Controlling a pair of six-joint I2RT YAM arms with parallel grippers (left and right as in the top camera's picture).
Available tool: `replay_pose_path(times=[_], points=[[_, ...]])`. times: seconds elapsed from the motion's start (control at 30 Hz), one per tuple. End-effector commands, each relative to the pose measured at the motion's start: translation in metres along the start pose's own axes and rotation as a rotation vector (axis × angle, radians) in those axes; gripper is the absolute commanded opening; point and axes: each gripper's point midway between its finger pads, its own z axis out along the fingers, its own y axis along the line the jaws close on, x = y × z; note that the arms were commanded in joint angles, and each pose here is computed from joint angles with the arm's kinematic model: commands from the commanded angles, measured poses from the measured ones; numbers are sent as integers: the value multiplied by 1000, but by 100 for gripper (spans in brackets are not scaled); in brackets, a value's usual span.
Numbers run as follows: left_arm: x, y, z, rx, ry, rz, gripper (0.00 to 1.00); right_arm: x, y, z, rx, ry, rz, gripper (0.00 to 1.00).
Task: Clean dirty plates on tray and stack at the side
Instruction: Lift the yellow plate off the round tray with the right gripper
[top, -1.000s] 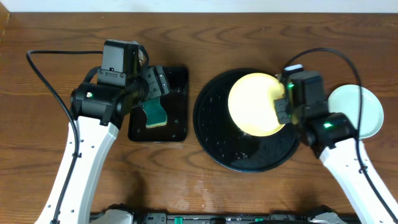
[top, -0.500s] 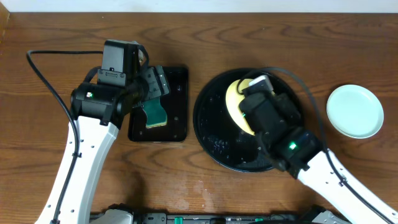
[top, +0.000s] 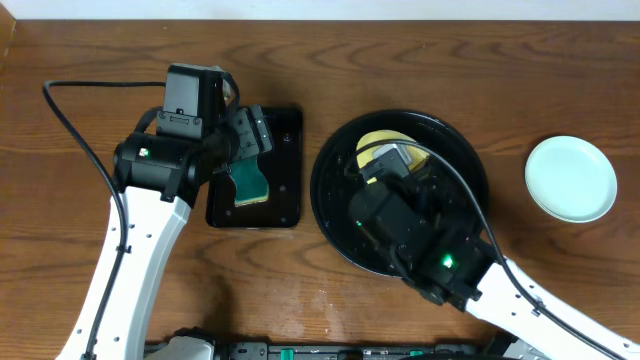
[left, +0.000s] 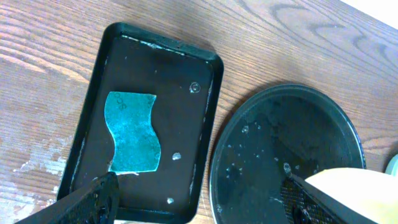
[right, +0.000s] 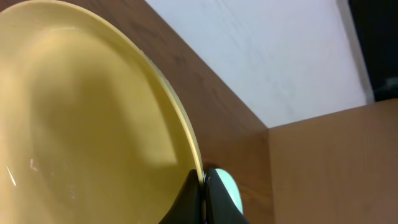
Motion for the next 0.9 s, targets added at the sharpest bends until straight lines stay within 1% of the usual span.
replay_pose_path(times=[0.0,0.23,0.87], points=[[-4,-1,-4,5,-12,6,83,-7,-14,-9,59,-25,2,1],[-4,-1,-4,5,-12,6,84,-13,-14,-15,76,-49,-25,1],[-4,-1,-4,5,-12,6,84,-18,-15,-15,78,-62,1,1]])
